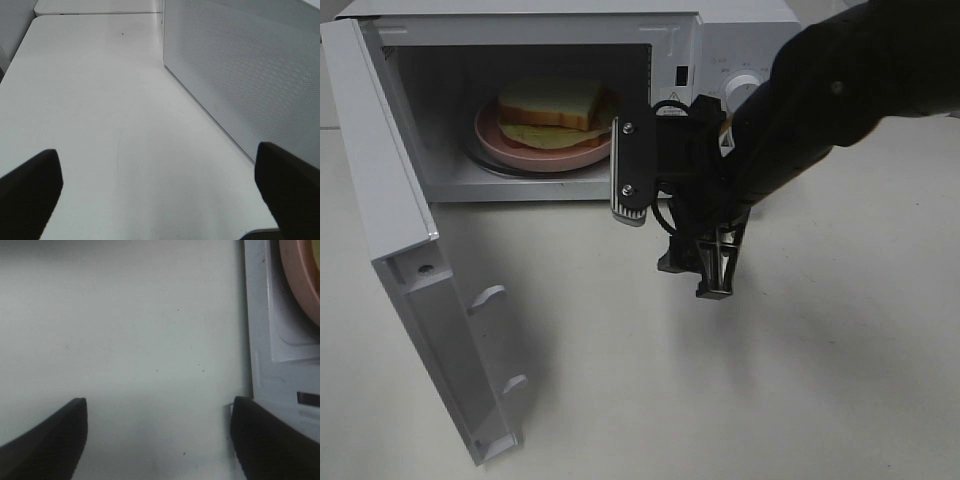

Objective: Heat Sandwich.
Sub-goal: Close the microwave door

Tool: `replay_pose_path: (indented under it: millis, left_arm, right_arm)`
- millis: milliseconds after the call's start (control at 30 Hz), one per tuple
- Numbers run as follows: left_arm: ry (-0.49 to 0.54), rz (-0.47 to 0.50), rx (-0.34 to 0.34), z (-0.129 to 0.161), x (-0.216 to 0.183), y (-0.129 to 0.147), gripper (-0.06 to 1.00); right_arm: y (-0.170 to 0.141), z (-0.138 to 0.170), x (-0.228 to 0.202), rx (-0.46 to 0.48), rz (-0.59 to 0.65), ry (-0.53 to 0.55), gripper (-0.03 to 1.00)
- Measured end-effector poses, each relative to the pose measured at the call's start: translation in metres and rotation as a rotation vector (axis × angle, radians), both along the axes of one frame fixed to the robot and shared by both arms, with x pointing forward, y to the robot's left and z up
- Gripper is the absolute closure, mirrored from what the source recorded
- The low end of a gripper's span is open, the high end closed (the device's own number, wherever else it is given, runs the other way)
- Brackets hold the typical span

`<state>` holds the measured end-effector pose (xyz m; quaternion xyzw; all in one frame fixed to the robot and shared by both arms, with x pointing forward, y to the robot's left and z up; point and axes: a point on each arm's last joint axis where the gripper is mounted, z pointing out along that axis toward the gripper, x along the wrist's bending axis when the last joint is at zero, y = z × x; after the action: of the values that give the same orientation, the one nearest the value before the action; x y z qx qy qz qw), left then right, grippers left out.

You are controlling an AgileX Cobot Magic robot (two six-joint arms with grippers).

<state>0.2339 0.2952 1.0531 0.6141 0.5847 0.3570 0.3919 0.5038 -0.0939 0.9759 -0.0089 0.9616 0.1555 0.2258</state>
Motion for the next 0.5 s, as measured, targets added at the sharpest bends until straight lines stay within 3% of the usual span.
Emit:
replay_pose_path:
  millis: [367,500]
  left_arm:
    - [0.000,0.000,0.000,0.000,0.000,0.000,-0.05]
    - [0.000,0.000,0.000,0.000,0.000,0.000,-0.05]
  right_arm:
    - [-0.027,0.020,-0.034,0.069,-0.236,0.126,0.21]
    - [-0.036,0.032,-0.045,0.096,-0.373,0.193,0.21]
